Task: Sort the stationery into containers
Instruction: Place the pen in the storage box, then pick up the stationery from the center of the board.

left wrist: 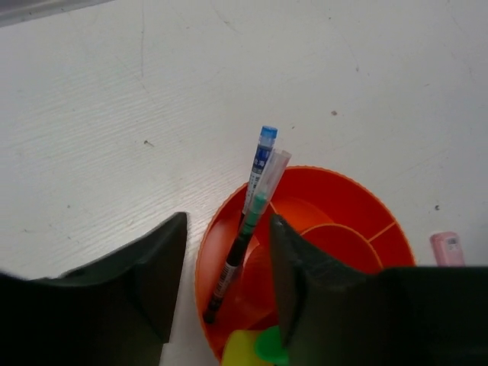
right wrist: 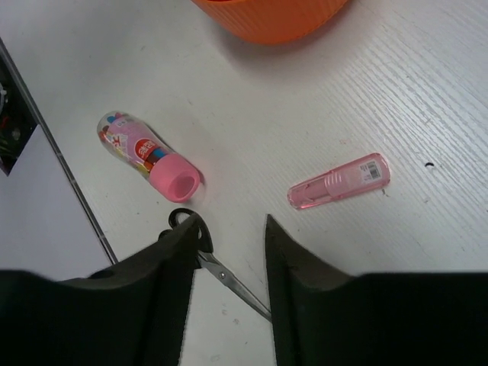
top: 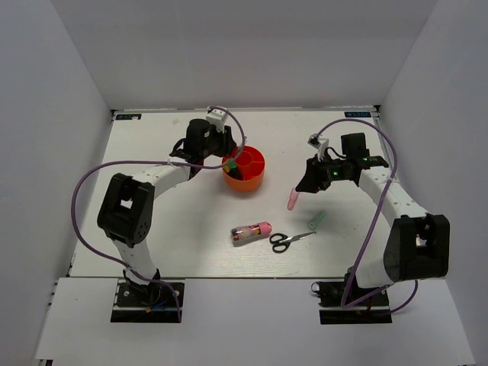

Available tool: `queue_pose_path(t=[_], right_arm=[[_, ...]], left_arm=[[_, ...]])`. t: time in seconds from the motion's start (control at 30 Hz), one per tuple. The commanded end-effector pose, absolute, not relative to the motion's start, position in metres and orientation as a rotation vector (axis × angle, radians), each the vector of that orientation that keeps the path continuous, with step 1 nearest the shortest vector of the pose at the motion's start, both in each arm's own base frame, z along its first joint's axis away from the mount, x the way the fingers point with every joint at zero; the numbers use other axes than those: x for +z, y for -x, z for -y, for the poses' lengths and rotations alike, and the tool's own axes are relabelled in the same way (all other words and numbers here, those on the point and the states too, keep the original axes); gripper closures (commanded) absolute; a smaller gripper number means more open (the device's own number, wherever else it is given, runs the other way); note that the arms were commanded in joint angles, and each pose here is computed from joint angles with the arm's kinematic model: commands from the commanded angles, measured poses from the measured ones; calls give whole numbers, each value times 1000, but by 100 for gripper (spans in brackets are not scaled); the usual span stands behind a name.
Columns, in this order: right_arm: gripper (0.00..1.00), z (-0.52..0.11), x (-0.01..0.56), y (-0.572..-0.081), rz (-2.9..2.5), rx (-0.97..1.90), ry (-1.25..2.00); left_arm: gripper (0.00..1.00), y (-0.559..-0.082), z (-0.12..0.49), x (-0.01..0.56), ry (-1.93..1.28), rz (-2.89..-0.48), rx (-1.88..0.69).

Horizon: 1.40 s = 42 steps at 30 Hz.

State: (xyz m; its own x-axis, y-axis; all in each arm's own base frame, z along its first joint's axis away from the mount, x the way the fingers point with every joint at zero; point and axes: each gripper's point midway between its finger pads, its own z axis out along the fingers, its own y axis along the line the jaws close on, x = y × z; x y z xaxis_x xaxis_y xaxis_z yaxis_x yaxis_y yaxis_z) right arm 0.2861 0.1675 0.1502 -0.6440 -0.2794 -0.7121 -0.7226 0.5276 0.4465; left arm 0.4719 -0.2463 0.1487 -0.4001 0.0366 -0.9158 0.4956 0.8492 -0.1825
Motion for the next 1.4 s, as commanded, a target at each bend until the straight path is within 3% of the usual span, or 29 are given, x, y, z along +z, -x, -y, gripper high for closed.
queue_pose_path(t=[0.0, 0.07, 0.1, 0.13, 0.17, 0.2, 0.27, 0.3, 0.33, 0.4, 0.43, 0.57, 0.7, 1.1, 1.37], right_arm=[[63, -161, 147, -294, -2248, 971, 741], [76, -154, 137, -301, -2316, 901, 681], [91, -149, 132, -305, -2355, 847, 647], [95, -147, 129, -309, -2387, 828, 609], [95, -145, 125, -310, -2422, 809, 567], [95, -138, 117, -312, -2477, 741, 532], [90, -136, 111, -317, -2530, 698, 475], [84, -129, 104, -322, -2561, 631, 451], [72, -133, 102, -321, -2577, 621, 432], [59, -134, 95, -323, -2600, 572, 418], [52, -137, 90, -324, -2606, 546, 424], [44, -147, 71, -328, -2684, 429, 352], [44, -154, 53, -330, -2740, 319, 325], [44, -159, 13, -336, -2835, 27, 248], [59, -156, -8, -320, -2926, 10, 197]], left_arm=[[53, -465, 244, 225, -401, -1789, -532], [77, -454, 235, 252, -378, -1744, -515], [87, -448, 231, 254, -368, -1756, -512], [100, -439, 226, 246, -361, -1803, -503], [100, -422, 217, 273, -345, -1761, -506], [100, -408, 211, 261, -317, -1839, -517], [75, -369, 191, 235, -270, -1989, -502], [60, -350, 183, 255, -259, -1950, -513], [47, -327, 174, 214, -256, -2076, -494], [39, -293, 159, 211, -253, -2114, -482], [33, -269, 145, 170, -253, -2243, -441], [26, -225, 123, 135, -262, -2328, -399], [23, -203, 104, 112, -255, -2342, -337], [20, -199, 99, 111, -253, -2328, -325], [20, -196, 100, 108, -270, -2343, -337]])
